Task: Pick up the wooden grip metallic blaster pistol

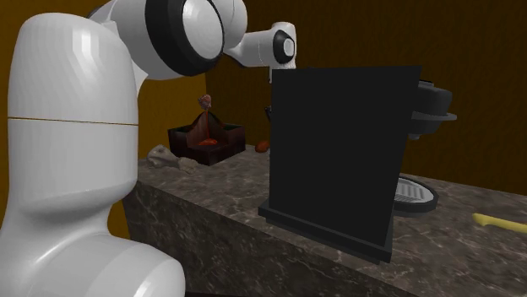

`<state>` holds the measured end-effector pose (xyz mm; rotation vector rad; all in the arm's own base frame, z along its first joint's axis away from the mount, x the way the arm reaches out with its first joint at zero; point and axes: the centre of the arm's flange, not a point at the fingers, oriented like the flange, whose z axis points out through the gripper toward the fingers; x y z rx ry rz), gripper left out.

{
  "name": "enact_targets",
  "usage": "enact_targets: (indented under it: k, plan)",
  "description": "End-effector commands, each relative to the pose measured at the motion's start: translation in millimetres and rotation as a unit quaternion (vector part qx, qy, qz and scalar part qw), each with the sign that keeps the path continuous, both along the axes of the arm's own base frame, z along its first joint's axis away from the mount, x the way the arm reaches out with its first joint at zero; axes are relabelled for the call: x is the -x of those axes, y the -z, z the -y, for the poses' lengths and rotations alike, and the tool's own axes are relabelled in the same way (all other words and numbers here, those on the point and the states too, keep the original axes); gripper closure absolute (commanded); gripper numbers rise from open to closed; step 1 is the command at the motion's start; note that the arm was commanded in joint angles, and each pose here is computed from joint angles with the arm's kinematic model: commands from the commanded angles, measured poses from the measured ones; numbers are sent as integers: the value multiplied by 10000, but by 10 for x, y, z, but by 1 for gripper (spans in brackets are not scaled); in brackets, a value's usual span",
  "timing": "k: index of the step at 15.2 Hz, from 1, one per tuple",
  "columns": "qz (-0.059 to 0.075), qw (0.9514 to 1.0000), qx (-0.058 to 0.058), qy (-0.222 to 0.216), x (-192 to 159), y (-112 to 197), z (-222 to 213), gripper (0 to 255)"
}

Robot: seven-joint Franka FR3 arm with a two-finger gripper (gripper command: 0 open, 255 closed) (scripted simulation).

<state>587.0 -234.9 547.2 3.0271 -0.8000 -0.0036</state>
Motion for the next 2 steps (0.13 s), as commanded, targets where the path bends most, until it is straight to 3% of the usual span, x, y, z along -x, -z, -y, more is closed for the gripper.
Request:
enact_targets:
  k: [1,2]
  plan:
    - [0,10000,0,-1,-3,-55,0,255]
    - [0,10000,0,-1,-3,-55,0,255]
